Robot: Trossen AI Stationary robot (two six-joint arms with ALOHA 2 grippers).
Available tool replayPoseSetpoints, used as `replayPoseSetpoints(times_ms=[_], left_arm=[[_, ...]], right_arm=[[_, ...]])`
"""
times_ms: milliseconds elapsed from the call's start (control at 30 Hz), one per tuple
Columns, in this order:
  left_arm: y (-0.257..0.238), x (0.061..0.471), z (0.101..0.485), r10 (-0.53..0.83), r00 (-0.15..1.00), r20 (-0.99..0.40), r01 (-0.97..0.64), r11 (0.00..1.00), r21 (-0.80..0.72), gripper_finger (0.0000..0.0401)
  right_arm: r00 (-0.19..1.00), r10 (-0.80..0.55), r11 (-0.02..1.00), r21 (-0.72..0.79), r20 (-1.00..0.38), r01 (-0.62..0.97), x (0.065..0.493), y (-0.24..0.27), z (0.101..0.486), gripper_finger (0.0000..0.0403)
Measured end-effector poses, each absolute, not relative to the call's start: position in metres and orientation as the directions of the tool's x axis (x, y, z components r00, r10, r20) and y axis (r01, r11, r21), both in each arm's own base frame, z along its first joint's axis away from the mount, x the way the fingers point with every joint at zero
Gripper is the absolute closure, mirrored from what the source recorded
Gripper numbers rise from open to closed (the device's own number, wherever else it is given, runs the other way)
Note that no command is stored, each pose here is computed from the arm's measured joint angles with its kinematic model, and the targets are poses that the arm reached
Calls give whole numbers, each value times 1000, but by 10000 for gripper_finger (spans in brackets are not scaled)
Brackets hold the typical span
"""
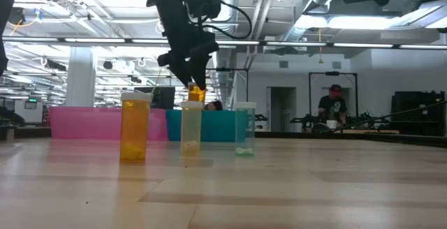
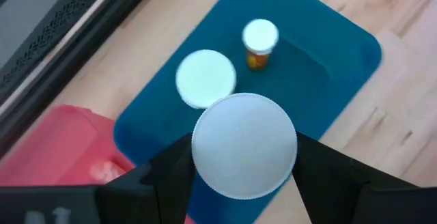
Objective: Pick and place medicine bottles into bin by pill shape (circle, oval)
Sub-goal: Put the orange capsule bottle into the blue bin
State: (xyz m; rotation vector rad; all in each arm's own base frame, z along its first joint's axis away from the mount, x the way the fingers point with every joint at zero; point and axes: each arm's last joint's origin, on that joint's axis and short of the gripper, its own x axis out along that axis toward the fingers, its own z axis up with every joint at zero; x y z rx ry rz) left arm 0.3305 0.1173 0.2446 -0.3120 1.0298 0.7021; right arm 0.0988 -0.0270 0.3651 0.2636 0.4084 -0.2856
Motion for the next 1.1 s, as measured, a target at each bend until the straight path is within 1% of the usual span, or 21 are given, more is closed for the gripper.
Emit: replayPoseSetpoints(times_ms=[233, 400, 667, 867, 1033, 1100], left_arm=[[127, 327, 242, 345, 324, -881, -662, 748, 50, 188], [127, 326, 241, 344, 319, -883, -661, 749, 53, 188], [125, 322, 221, 325, 309, -894, -664, 747, 42, 188], [130, 322, 222, 372, 310, -875, -661, 746, 83, 188], [137, 322, 210, 337, 286, -897, -657, 751, 73, 188], [139, 326, 207, 339, 301, -891, -656, 752, 65, 188]], right_arm=[[879, -218, 926, 193, -424, 323, 99, -27, 365, 127], [879, -218, 926, 193, -424, 323, 99, -27, 365, 127], [879, -218, 926, 193, -424, 323, 99, -27, 365, 127], [879, -218, 927, 193, -424, 323, 99, -27, 365, 127], [879, -218, 926, 193, -425, 323, 99, -27, 365, 127], [878, -218, 926, 193, -426, 324, 99, -27, 365, 127]])
